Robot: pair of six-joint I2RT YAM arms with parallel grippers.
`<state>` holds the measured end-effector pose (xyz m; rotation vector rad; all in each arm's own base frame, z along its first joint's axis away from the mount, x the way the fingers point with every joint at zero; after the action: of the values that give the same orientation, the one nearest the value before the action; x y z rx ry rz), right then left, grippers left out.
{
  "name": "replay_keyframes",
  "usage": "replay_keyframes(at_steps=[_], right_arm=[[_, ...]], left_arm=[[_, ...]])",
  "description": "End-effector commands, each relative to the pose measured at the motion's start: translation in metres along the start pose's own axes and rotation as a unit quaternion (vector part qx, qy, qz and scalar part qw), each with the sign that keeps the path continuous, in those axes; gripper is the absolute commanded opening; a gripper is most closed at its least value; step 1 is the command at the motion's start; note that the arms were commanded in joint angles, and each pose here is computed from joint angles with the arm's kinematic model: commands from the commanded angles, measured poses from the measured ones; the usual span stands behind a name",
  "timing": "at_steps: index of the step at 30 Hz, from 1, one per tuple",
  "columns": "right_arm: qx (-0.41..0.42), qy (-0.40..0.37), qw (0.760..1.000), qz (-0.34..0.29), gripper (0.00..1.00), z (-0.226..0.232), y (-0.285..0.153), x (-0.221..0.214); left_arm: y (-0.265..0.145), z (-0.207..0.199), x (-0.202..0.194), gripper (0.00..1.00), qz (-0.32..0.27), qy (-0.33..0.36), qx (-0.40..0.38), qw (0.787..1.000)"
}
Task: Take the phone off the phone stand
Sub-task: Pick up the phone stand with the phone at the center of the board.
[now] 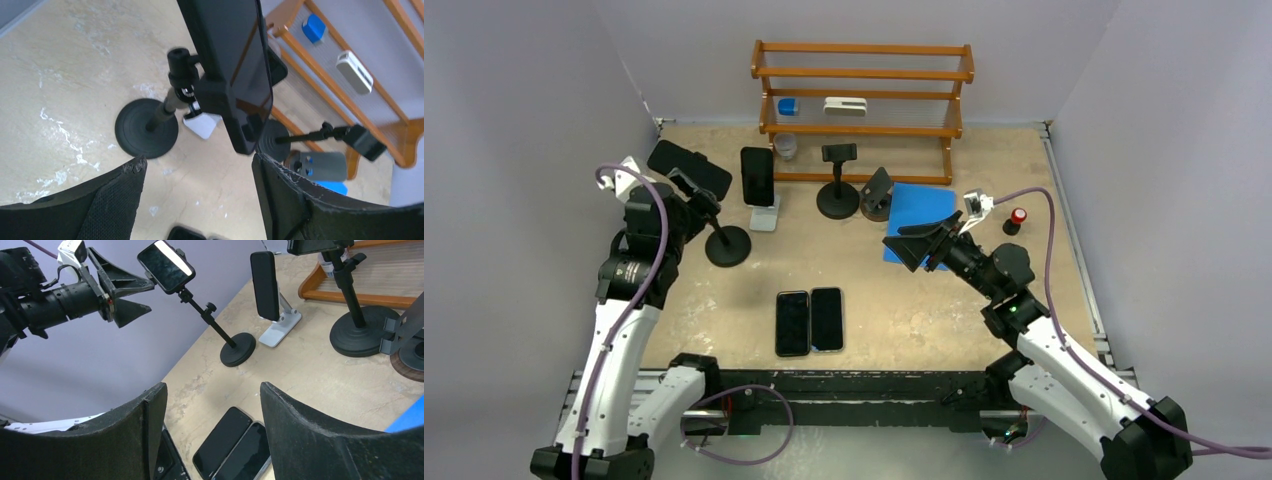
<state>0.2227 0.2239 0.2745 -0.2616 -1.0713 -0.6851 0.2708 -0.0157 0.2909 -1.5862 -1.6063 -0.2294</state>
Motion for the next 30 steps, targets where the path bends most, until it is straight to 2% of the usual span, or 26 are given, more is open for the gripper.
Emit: replay_keyframes(at_steps=[1, 5, 9, 19, 24, 30], right_arm=[[0.015, -0.013, 0.999, -0.029, 0.70, 0.010, -0.001, 0.018], [0.008, -0.019, 0.999, -0.035, 0.70, 0.008, -0.002, 0.021], [-0.001, -0.022, 0.999, -0.038, 0.70, 0.006, -0.002, 0.021], [-0.009, -0.032, 0.999, -0.042, 0.70, 0.003, -0.005, 0.022], [-0.009, -0.034, 0.998, -0.048, 0.70, 0.005, -0.006, 0.026], [-0.011, -0.034, 0.998, -0.043, 0.70, 0.004, -0.006, 0.024]], left_arm=[[0.007, -0.013, 0.038, 0.74, -0.066, -0.042, -0.035, 0.996], [0.009, -0.019, 0.054, 0.73, -0.089, -0.046, -0.055, 0.993], [0.014, -0.030, 0.052, 0.73, -0.081, -0.049, -0.082, 0.992], [0.027, -0.019, 0.056, 0.72, -0.079, -0.087, -0.125, 0.985], [0.029, -0.025, 0.047, 0.71, -0.062, -0.093, -0.156, 0.981], [0.031, -0.026, 0.044, 0.66, -0.060, -0.108, -0.170, 0.978]])
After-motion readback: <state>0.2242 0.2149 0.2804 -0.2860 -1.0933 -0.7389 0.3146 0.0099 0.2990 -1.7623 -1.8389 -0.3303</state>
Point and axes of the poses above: each gripper's point midway between its finger pads, its own y axis out along the fingers, its own z axis along the line the jaws close on, x = y × z, the point moved 1 cm from there along -y, back along the fingers, and after that the axes turned 10 degrees about -y, right-handed, at the moved point
